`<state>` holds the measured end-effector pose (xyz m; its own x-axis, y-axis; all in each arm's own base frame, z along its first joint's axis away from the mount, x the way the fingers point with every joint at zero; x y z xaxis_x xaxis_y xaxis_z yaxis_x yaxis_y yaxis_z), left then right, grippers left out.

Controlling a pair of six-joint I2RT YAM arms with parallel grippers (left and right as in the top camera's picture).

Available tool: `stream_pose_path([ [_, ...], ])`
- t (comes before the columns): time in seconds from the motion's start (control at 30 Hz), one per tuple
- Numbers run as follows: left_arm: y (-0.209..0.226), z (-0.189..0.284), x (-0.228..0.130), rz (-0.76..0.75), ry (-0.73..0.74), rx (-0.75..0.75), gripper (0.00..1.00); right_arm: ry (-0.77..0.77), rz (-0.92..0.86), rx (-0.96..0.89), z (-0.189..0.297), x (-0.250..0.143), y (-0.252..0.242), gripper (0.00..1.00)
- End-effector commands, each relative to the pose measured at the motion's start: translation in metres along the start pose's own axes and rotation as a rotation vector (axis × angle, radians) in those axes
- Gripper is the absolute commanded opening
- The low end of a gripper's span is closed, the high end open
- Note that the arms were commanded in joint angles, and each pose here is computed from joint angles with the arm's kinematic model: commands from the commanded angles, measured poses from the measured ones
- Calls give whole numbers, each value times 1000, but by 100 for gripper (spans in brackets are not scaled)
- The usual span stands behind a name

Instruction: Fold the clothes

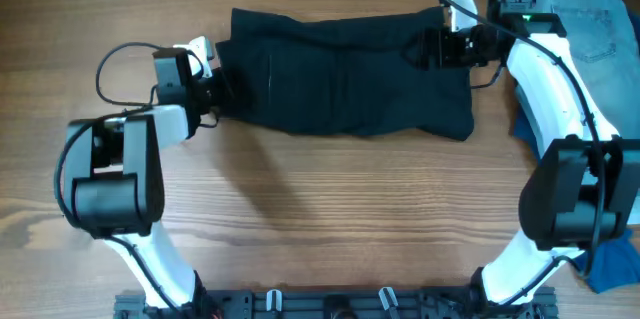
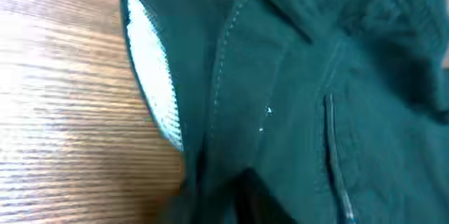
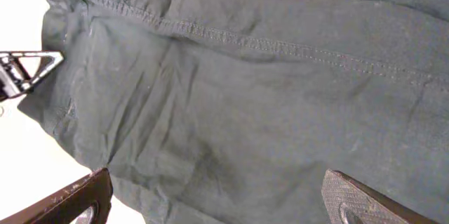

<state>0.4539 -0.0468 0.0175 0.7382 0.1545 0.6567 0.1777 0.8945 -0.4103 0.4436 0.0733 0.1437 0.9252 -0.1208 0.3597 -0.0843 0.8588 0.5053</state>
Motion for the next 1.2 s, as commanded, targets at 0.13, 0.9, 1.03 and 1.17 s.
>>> stream_pose_path([
  [0.13,-9,34,9,95,10,-20,4,-17,44,-13,-3,3,8,91],
  [0.9,-36,166,82,-43,-24,220,4,115,-161,163,-93,-21,2,4],
  [1.03,-47,173,104,-73,-67,207,4,127,-167,172,-92,-24,3,4],
  [1.17,-97,150,102,-170,-58,115,4,69,-172,250,-64,-4,13,4],
])
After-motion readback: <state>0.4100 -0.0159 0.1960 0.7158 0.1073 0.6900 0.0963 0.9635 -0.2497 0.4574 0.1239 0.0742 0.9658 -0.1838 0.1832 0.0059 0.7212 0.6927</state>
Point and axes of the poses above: each gripper's point midway between its finger pads, its own z axis back along the fingers, its own y axis along the line the jaws close on, x = y × z, the point moved 2 cm from there along z, back along the fingers, and after that the axes turned 14 degrees about -z, right-handed, at the moved point
